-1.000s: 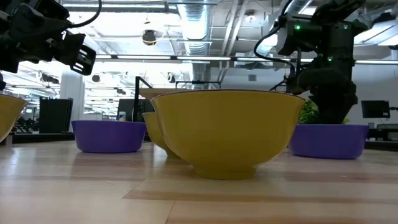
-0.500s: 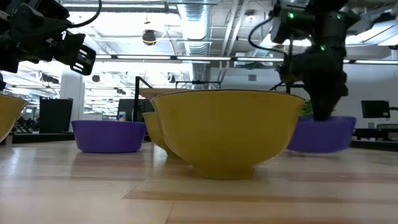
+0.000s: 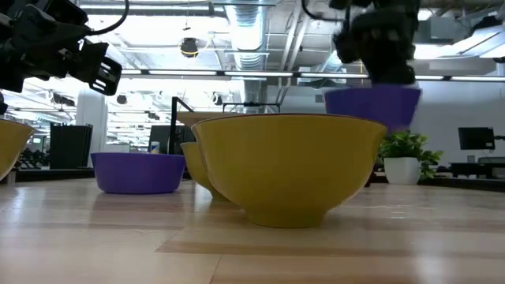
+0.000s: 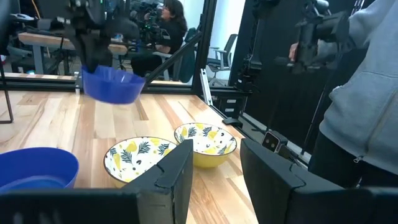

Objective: Pick & Place Mini bowls
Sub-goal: Put the right blue bowl on the shelf

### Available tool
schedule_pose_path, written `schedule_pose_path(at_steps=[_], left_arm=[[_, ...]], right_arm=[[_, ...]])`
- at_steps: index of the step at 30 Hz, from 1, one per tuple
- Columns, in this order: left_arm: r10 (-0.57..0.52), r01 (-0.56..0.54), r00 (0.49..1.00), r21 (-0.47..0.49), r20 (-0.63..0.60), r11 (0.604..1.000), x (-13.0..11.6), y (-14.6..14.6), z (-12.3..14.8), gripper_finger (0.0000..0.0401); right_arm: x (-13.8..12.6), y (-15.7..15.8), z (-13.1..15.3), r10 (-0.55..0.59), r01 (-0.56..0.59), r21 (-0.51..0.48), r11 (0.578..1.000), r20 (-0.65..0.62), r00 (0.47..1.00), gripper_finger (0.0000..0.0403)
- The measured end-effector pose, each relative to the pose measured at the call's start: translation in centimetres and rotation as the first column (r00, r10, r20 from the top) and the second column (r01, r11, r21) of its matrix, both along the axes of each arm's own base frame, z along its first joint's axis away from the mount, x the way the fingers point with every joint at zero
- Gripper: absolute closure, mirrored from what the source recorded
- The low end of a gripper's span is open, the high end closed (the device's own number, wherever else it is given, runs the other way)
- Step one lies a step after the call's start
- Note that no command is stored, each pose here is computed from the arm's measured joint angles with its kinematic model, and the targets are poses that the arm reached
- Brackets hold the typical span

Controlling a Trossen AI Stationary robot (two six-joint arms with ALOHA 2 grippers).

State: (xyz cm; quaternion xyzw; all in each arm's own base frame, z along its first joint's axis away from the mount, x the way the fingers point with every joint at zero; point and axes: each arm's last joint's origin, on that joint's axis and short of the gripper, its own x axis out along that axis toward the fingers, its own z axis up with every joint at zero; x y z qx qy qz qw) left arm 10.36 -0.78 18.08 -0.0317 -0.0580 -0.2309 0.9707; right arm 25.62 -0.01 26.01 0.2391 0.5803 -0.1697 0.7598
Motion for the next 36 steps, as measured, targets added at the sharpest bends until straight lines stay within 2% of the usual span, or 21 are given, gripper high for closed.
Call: schedule_pose_path(at_steps=[9, 15, 26, 36], left_arm=[[0.0, 0.0, 1.0, 0.0, 0.0, 1.0, 0.0, 0.0, 0.0, 0.027], [0.0, 0.0, 1.0, 0.0, 0.001, 1.0, 0.0, 0.0, 0.0, 0.027], [0.0, 0.0, 1.0, 0.0, 0.008, 1.0, 0.0, 0.0, 0.1, 0.027], [0.0, 0.0, 1.0, 0.0, 0.009, 1.0, 0.0, 0.0, 0.1, 0.027]], right_arm=[[0.9, -0.2, 4.1, 0.02, -0.02, -0.008, 1.0, 0.107, 0.994, 0.0403], [0.7, -1.2, 6.1, 0.003, -0.001, -0.018, 1.0, 0.123, 0.992, 0.0403], [0.1, -6.3, 9.8, -0.041, 0.065, -0.097, 0.993, 0.227, 0.973, 0.0403], [-2.2, -11.9, 12.4, -0.15, 0.205, -0.169, 0.964, 0.29, 0.945, 0.0403]])
